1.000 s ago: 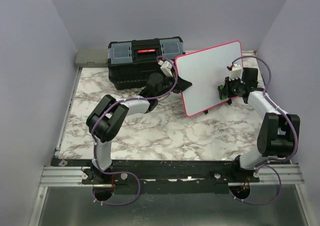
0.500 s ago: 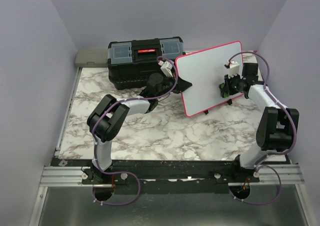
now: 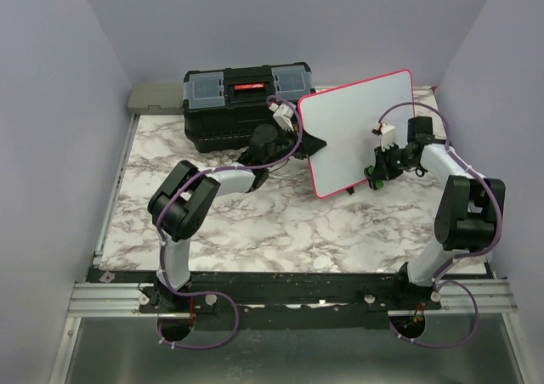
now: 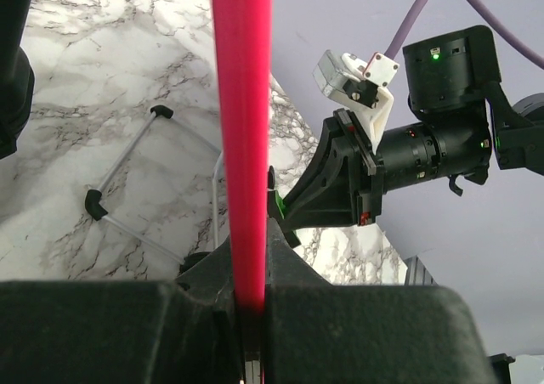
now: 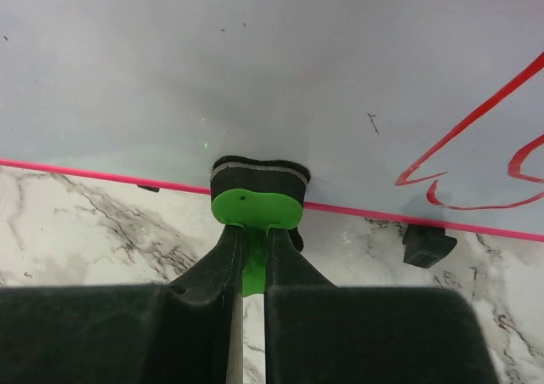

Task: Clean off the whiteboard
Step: Erase the whiteboard at the whiteboard stand.

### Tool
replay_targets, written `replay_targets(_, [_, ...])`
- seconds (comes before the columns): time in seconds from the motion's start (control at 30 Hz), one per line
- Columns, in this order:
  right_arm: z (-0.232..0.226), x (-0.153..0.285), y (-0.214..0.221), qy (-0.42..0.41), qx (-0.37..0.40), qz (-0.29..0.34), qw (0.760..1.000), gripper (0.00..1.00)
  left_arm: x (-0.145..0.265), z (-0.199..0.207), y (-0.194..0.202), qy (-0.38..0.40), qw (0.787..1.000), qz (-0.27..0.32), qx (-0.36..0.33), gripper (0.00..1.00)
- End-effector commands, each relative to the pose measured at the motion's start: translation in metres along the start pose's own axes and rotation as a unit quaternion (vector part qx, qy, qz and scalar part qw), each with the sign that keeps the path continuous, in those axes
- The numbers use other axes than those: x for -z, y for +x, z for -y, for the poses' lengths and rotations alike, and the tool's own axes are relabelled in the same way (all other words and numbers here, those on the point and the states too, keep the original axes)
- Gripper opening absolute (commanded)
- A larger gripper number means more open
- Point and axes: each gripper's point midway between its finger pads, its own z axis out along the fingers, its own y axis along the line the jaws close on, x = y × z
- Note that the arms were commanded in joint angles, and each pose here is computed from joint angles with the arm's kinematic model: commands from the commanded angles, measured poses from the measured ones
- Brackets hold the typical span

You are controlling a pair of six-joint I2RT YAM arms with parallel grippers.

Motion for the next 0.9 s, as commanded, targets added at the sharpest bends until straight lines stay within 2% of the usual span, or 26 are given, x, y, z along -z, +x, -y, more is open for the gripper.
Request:
replay_targets(0.0, [-0.012,-0.007,-0.011,-0.02,-0.032,0.026,0.999,0.01,-0.003,0.062,-0.021,0.106,0.994,0.021,-0.009,0.0])
replay_targets(0.13, [0.027,0.007,-0.043,0.094,-0.066,0.084,0.99,0.01,-0.001,0.063,-0.02,0.105,0.994,0.02,-0.011,0.0])
replay_targets(0.3, [0.055,0.029,-0.069,0.181,-0.089,0.143,0.969,0.01,0.0,0.061,-0.018,0.105,0.994,0.017,-0.011,0.0])
replay_targets(0.53, [0.089,0.036,-0.067,0.242,-0.12,0.15,0.951,0.01,-0.001,0.06,-0.017,0.106,0.994,0.016,-0.007,0.0])
replay_targets(0.7, [0.085,0.014,-0.045,0.199,-0.121,0.098,0.968,0.01,-0.001,0.06,-0.018,0.106,0.994,0.017,-0.009,0.0])
replay_targets(0.8, [0.056,0.0,-0.027,0.108,-0.07,0.046,0.991,0.01,-0.001,0.06,-0.018,0.106,0.994,0.018,-0.009,0.0])
replay_targets(0.87, [0.033,-0.005,-0.019,0.042,-0.049,0.033,0.997,0.01,-0.002,0.059,-0.018,0.106,0.994,0.017,-0.006,0.0])
